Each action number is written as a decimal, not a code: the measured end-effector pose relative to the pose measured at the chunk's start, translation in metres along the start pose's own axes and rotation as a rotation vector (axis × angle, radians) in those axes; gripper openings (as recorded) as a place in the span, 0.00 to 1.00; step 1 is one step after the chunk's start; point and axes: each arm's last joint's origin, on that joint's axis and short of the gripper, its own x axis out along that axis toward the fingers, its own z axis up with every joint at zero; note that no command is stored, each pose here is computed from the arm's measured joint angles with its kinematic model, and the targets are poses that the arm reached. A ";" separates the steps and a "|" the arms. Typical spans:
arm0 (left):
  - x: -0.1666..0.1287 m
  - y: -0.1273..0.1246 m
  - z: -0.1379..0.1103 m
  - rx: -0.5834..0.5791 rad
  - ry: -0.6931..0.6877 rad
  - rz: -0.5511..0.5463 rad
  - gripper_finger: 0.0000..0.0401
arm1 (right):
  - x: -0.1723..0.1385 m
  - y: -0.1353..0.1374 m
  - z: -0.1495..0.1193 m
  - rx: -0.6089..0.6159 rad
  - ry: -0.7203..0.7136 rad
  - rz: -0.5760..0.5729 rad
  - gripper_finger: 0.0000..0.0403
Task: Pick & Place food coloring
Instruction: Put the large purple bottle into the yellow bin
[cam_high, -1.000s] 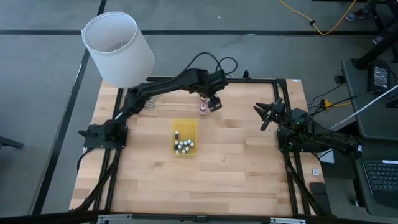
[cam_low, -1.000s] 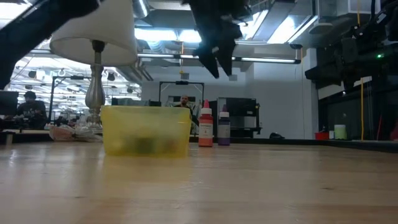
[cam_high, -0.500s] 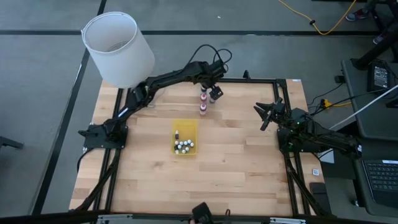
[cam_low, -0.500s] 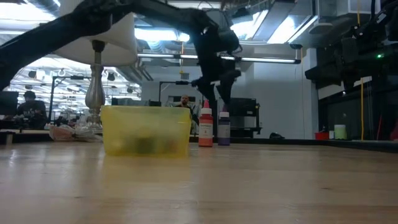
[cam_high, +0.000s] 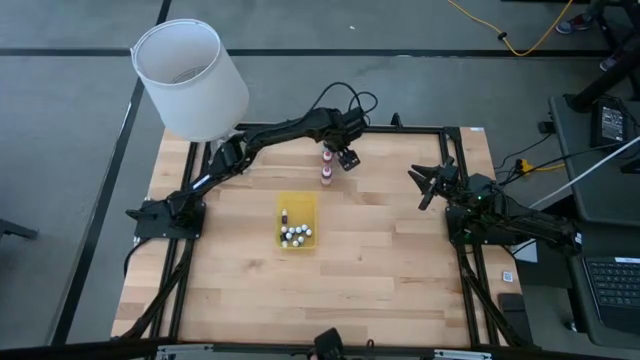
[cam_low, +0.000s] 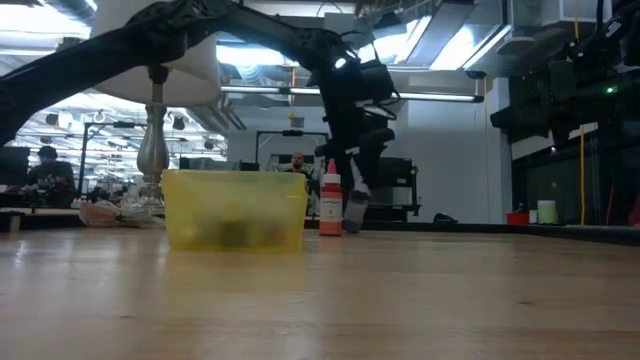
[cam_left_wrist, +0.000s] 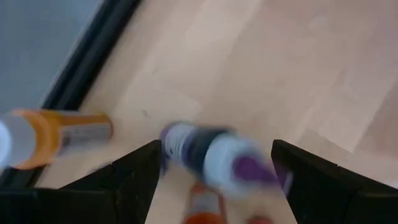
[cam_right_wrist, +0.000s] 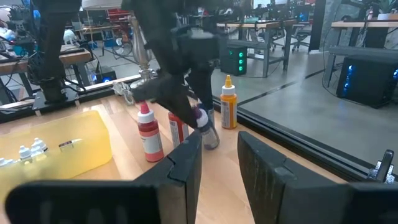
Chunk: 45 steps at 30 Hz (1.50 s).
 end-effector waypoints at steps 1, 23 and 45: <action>0.001 0.001 0.001 -0.002 -0.006 0.001 0.75 | 0.000 0.000 0.000 0.000 0.000 0.000 0.26; -0.002 0.004 0.003 0.040 -0.027 0.028 0.75 | 0.000 0.000 0.000 0.000 0.000 0.000 0.26; -0.002 0.016 0.000 0.135 0.010 0.122 0.69 | 0.000 0.000 0.000 0.000 0.000 0.000 0.26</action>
